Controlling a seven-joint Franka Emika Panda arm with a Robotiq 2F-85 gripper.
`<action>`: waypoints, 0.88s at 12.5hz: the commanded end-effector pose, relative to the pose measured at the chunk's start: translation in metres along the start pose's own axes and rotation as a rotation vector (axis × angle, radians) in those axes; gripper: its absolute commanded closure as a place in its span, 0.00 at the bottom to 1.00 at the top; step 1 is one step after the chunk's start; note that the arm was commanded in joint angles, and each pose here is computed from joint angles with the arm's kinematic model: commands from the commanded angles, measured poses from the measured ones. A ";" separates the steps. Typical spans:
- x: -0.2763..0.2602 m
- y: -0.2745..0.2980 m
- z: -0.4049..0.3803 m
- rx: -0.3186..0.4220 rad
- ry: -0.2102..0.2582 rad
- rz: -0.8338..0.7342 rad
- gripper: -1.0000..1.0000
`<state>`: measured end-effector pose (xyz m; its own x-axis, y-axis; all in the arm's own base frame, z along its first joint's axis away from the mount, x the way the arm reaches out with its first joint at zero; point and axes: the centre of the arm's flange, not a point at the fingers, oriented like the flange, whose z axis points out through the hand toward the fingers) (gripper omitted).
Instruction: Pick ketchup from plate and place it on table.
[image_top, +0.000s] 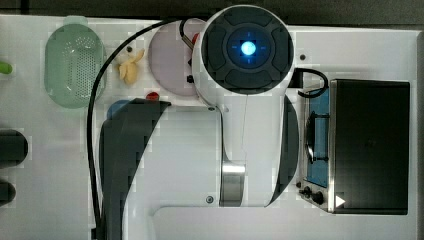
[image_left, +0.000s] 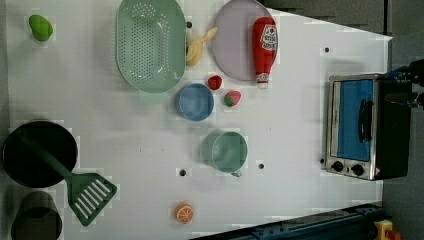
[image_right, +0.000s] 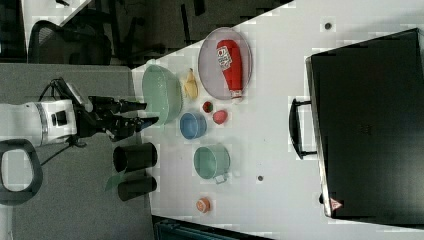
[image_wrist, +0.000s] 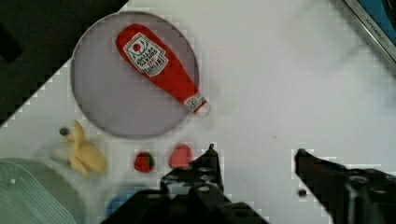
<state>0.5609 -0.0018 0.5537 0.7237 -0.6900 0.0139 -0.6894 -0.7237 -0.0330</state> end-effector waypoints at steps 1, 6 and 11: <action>-0.034 0.041 -0.014 -0.069 -0.055 0.081 0.21; -0.022 0.025 0.012 -0.064 -0.056 0.045 0.00; -0.006 -0.001 0.074 -0.091 -0.099 0.010 0.00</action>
<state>0.5559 0.0097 0.4871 0.7306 -0.6774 -0.0853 -0.6761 -0.7353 0.0478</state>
